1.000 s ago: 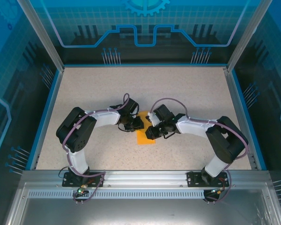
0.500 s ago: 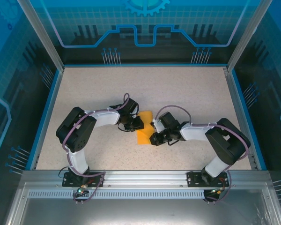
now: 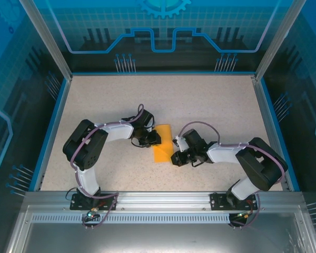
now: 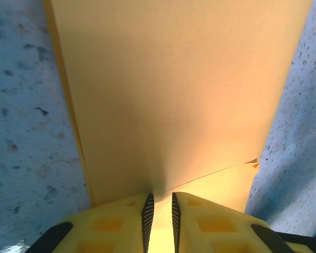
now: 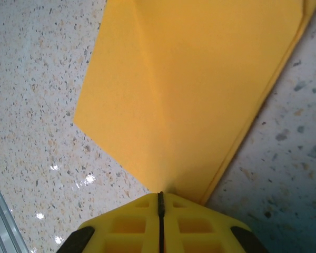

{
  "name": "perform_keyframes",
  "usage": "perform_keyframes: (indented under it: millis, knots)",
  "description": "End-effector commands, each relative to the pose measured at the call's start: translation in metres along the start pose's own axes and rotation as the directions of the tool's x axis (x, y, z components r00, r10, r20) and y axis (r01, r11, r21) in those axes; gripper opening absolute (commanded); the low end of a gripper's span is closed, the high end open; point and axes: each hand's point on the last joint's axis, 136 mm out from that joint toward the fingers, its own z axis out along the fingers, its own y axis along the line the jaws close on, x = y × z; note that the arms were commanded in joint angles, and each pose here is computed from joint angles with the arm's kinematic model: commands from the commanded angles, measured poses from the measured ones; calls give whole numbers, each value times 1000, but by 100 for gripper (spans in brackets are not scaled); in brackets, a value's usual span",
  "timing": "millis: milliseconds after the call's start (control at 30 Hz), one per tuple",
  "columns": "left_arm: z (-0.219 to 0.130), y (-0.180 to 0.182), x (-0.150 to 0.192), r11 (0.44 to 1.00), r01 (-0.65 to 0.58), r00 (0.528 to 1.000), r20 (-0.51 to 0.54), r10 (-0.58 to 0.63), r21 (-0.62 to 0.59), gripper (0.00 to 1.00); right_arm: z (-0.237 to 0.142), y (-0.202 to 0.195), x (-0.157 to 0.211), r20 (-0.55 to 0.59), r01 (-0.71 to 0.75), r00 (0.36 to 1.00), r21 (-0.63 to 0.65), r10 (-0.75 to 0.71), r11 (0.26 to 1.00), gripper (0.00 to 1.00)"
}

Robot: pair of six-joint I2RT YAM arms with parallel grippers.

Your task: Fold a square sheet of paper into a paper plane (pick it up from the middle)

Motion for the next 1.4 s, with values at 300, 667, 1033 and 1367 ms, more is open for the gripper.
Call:
perform_keyframes:
  millis: [300, 667, 1033, 1367]
  knots:
    - [-1, 24, -6, 998, 21, 1000, 11, -20, -66, 22, -32, 37, -22, 6, -7, 1000, -47, 8, 999, 9]
    - [-4, 19, -5, 999, 13, 1000, 9, -13, -50, 22, 15, 20, -48, -54, 36, 998, 24, -34, 999, 8]
    - [-9, 13, -8, 999, -6, 1000, 15, 7, -46, 24, 13, -11, -4, -114, -3, 993, 96, 14, 995, 8]
    - [-29, -4, -23, 1000, -23, 998, 63, 23, -7, 28, 6, -18, 8, -122, -13, 992, 105, 26, 994, 8]
